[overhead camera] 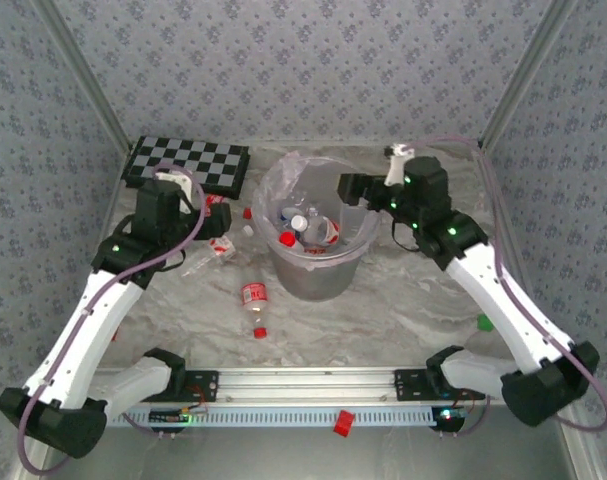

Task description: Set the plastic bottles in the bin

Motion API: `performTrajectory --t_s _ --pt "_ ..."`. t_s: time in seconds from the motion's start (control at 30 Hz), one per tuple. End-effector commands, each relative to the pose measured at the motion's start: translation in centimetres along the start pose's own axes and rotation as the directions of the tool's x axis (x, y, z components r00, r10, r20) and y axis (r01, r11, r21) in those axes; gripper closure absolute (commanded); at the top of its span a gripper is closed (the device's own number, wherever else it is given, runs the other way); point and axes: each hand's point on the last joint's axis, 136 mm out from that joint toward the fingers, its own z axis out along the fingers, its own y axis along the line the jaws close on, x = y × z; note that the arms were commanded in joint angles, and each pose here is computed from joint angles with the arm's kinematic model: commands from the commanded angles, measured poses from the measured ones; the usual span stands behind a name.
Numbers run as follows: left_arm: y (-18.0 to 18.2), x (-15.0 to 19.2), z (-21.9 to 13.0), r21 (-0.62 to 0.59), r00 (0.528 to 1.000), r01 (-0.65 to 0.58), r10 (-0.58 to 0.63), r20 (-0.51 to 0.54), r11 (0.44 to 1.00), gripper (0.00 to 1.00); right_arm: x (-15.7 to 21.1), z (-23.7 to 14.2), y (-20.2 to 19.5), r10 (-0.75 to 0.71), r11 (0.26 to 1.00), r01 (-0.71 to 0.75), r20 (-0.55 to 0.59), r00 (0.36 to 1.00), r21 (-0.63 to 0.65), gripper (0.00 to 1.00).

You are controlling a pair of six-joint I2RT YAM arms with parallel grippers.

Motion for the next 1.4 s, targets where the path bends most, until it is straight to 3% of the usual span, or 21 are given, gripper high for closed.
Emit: performTrajectory --t_s 0.0,0.1,0.23,0.3,0.47,0.53,0.63,0.93,1.13,1.23,1.37 --pt "1.2 5.5 1.8 -0.041 0.983 0.046 -0.053 -0.173 0.998 0.03 -0.9 -2.4 -2.2 0.067 0.996 -0.074 0.107 0.992 0.057 0.0" --pt "-0.8 9.0 2.8 0.051 0.944 0.232 -0.212 -0.254 0.971 0.1 -0.5 -4.1 -4.9 0.112 0.985 -0.128 0.142 0.984 0.112 0.0" --pt "-4.4 14.3 4.5 0.149 0.84 0.482 -0.406 -0.36 0.864 0.16 -0.6 -6.1 -7.3 0.165 0.97 -0.198 0.219 0.962 0.141 0.0" --pt "-5.6 16.4 4.8 0.153 0.822 0.505 -0.419 -0.386 0.849 0.16 -0.6 -6.4 -8.1 0.188 0.963 -0.227 0.238 0.953 0.145 0.0" --pt "-5.7 20.9 5.9 0.075 0.799 0.483 -0.405 -0.445 0.872 0.14 -0.3 -5.8 -8.8 0.233 0.957 -0.264 0.222 0.947 0.123 0.0" --pt "-5.2 21.8 6.4 0.052 0.795 0.483 -0.413 -0.445 0.874 0.21 -0.3 -5.5 -8.6 0.239 0.957 -0.267 0.215 0.947 0.111 0.0" --pt "-4.4 22.3 6.9 0.019 0.799 0.481 -0.429 -0.421 0.876 0.3 -0.2 -5.4 -8.7 0.241 0.957 -0.268 0.212 0.947 0.11 0.0" --pt "-4.6 23.0 8.2 0.022 0.803 0.471 -0.419 -0.424 0.882 0.31 0.2 -5.1 -9.2 0.246 0.953 -0.273 0.198 0.949 0.128 0.0" --pt "-4.0 22.0 7.2 0.008 0.83 0.421 -0.382 -0.406 0.907 0.48 0.1 -4.7 -8.8 0.247 0.957 -0.27 0.189 0.95 0.105 0.0" --pt "-3.6 20.1 5.9 0.021 0.86 0.399 -0.366 -0.357 0.917 0.51 -0.6 -4.3 -7.2 0.234 0.971 -0.239 0.199 0.952 0.004 0.0" --pt "-2.9 16.9 3.7 0.047 0.907 0.343 -0.317 -0.277 0.938 0.59 -2.0 -4.1 -2.9 0.247 0.951 -0.2 0.194 0.949 -0.235 0.0"
